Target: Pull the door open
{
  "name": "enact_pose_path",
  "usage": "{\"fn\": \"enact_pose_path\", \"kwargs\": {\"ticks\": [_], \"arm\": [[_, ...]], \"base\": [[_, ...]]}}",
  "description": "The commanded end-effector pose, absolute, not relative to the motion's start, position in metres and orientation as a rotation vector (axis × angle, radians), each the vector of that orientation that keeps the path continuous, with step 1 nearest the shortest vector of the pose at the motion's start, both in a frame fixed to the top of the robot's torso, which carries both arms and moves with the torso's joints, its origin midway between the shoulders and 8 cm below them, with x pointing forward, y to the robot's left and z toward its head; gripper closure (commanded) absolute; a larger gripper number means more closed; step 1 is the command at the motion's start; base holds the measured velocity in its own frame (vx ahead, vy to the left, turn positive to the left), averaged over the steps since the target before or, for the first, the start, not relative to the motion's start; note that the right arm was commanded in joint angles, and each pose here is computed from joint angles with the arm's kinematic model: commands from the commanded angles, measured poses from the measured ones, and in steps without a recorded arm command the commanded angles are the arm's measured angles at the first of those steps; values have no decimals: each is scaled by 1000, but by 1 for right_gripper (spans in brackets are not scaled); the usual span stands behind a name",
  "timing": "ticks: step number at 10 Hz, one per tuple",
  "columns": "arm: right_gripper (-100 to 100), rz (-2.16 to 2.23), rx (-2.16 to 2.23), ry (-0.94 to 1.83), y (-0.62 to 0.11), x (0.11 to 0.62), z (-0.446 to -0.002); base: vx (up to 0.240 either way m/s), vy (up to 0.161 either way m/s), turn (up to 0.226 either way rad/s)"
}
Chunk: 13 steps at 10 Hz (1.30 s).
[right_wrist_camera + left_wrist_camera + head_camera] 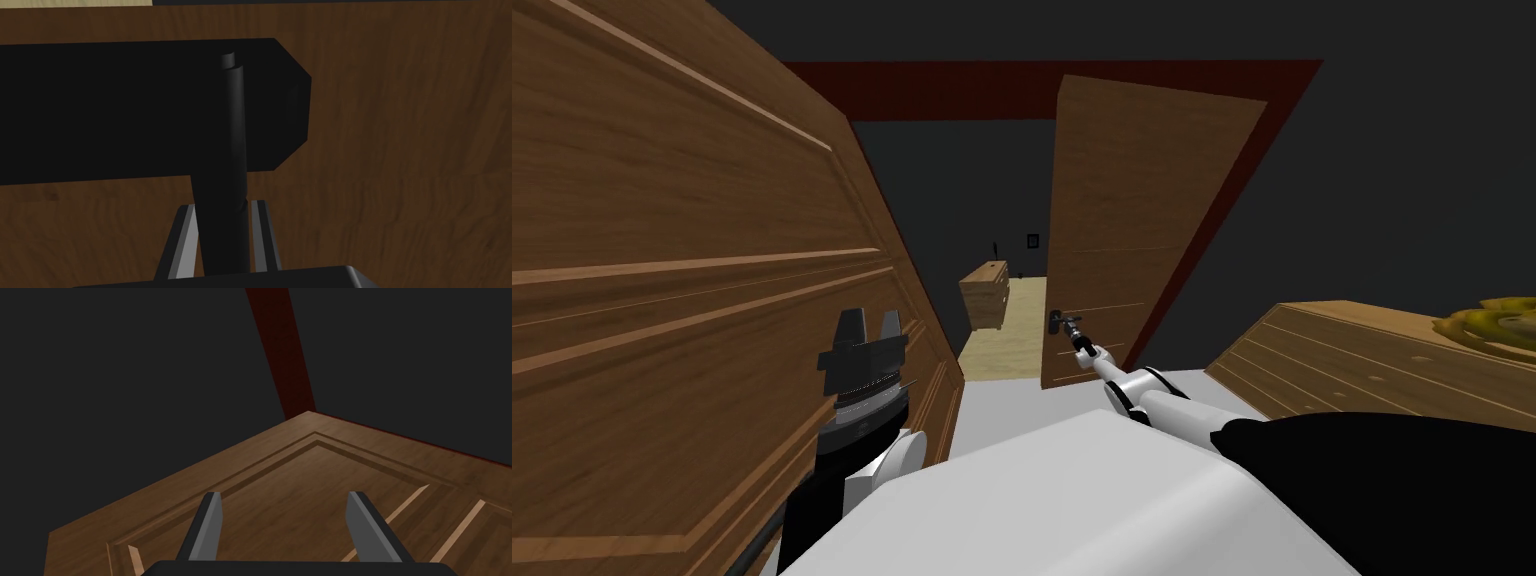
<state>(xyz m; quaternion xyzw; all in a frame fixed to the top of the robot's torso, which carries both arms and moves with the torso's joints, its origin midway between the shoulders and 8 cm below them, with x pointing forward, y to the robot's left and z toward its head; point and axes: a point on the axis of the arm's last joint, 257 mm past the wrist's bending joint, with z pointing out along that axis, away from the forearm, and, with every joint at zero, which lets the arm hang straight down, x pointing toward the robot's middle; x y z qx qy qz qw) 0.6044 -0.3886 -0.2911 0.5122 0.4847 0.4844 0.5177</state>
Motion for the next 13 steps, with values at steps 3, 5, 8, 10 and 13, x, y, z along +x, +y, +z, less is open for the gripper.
{"fn": "enact_pose_path", "kwargs": {"ticks": [3, 5, 8, 10, 13], "arm": [[100, 1201, 1211, 1201, -375, 604, -292], [100, 1214, 1205, 1214, -371, 604, -292], [100, 1221, 1202, 1230, -371, 600, -296], [100, 1243, 1185, 1247, -370, 598, -294], [100, 1273, 1166, 1274, -368, 594, -293]], "base": [[-212, -108, 105], [-126, -85, 60], [-139, -69, 97], [-230, -98, 133], [-226, -138, 128]]}}
